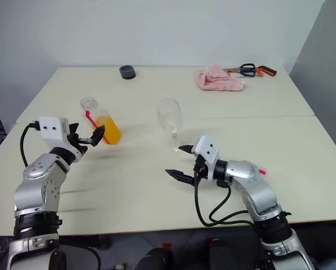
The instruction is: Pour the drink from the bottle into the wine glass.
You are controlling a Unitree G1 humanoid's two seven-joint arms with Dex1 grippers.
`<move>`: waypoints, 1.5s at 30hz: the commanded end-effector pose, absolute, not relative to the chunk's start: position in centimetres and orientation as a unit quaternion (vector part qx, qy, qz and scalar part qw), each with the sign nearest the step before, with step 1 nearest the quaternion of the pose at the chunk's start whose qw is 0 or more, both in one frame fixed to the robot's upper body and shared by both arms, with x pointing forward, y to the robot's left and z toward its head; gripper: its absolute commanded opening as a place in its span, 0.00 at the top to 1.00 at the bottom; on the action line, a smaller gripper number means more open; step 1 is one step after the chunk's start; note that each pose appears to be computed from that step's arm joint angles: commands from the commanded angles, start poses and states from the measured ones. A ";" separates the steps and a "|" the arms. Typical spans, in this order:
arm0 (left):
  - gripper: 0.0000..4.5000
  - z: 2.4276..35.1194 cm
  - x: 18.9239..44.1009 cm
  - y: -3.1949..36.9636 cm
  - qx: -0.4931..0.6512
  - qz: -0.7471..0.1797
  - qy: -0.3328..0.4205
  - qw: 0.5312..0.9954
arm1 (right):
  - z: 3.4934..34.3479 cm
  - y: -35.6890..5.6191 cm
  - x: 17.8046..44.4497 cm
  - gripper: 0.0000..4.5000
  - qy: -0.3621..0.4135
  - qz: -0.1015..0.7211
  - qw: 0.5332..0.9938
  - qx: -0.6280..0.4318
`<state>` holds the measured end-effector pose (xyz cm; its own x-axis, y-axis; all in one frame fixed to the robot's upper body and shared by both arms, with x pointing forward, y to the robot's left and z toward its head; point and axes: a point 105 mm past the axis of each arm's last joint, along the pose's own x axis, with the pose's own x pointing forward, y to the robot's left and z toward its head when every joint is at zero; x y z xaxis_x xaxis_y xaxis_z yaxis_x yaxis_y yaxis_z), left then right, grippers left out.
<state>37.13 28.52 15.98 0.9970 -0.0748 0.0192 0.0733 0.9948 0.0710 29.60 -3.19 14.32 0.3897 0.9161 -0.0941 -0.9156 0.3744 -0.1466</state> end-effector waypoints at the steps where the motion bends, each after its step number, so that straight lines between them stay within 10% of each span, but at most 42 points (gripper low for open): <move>1: 0.00 17.3 37.8 28.4 0.051 -0.051 -0.029 0.997 | 16.1 -2.7 29.1 0.01 -0.034 0.560 0.822 -0.092; 7: 0.00 17.4 39.1 28.7 0.045 -0.056 -0.025 0.997 | 16.4 -2.6 28.9 0.01 -0.041 0.565 0.819 -0.088; 18: 0.63 17.7 40.7 28.2 0.040 -0.070 -0.031 0.996 | 16.6 -2.4 28.7 0.00 -0.045 0.569 0.816 -0.090; 45: 0.64 26.4 39.4 17.2 0.349 -0.185 -0.205 0.896 | 22.7 -5.6 30.1 0.00 -0.129 0.465 0.872 -0.080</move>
<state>39.85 17.54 23.95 0.8723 -0.4619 0.1603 0.2592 0.7150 0.6494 30.42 -5.57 20.92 0.5355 0.8397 0.0899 -0.8103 0.5408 -0.2258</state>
